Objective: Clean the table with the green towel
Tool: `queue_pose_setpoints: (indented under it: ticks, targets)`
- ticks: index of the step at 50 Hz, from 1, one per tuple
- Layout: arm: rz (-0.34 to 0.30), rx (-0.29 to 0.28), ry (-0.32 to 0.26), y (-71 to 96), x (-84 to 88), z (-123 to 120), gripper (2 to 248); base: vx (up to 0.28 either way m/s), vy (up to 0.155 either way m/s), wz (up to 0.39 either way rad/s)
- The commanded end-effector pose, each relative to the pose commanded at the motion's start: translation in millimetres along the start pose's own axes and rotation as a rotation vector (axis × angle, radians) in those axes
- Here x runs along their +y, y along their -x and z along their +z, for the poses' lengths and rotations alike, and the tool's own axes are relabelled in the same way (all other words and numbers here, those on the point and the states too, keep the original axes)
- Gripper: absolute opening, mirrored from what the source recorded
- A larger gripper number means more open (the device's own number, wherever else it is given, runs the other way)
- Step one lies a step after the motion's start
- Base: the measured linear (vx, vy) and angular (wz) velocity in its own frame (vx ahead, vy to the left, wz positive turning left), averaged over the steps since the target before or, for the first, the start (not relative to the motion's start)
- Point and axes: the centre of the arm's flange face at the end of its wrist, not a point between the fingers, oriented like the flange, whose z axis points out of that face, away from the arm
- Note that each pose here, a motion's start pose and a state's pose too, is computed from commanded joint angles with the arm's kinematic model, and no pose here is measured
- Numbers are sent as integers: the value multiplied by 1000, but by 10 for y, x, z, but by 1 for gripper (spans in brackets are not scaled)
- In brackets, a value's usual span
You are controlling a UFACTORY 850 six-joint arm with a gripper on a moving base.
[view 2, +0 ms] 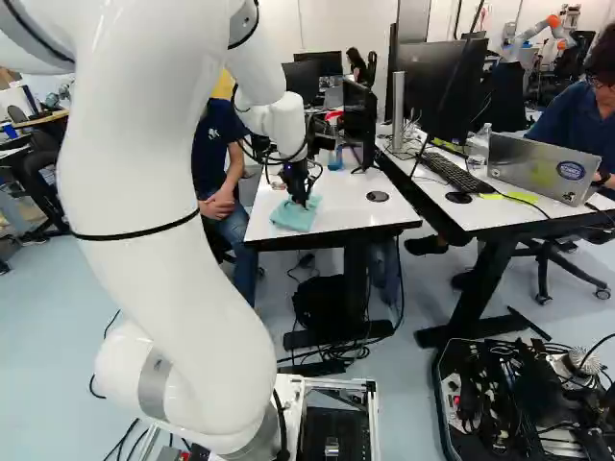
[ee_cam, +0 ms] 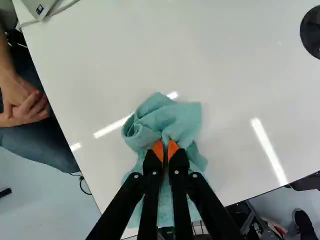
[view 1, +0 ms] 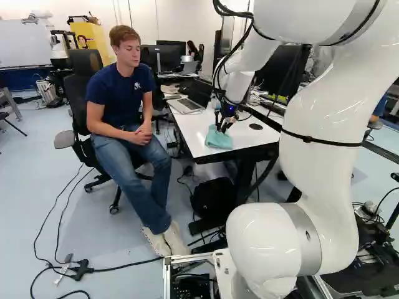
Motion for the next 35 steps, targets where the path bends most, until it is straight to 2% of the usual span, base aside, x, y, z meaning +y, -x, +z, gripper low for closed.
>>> queue_pose_setpoints:
  ticks: [6, 12, 24, 35]
  targets:
    - [9, 7, 2, -105, 37, 29, 31, 0, 0, 0]
    - [5, 12, 0, -200, 2, 67, 31, 0, 0, 0]
    - [-25, 16, -12, -317, -196, 144, 31, 0, 0, 0]
    - [-59, 13, -24, -304, -403, 178, 31, 0, 0, 0]
